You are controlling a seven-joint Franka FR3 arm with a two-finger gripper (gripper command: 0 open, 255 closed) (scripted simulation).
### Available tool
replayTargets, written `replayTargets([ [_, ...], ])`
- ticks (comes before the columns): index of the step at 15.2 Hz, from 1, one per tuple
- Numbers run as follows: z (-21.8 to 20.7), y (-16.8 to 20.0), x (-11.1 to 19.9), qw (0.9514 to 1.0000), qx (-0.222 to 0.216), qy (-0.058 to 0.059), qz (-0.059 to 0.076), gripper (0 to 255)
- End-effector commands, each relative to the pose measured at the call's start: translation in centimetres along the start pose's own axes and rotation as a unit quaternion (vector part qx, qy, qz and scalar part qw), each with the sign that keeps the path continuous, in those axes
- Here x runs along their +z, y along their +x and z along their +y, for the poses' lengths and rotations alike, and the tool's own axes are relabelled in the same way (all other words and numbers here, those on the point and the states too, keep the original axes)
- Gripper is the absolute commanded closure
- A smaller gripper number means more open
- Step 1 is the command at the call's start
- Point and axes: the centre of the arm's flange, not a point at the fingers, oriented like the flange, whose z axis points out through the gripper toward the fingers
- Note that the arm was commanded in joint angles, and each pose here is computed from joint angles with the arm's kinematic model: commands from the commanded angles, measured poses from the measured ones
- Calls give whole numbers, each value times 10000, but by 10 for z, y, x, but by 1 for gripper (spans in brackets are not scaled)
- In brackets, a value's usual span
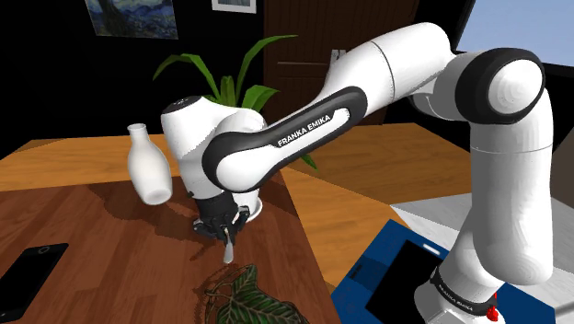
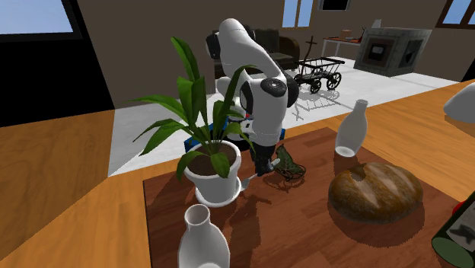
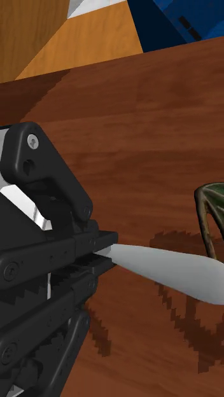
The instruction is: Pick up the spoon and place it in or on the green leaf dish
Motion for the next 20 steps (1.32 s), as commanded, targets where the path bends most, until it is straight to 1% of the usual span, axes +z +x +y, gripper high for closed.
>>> replayTargets([
  [1,1,-2,-12,10000,-13,14,3,255],
  [16,13,-5,-88,10000,-13,14,3,255],
  [20,27,-56,-88,10000,-13,14,3,255],
])
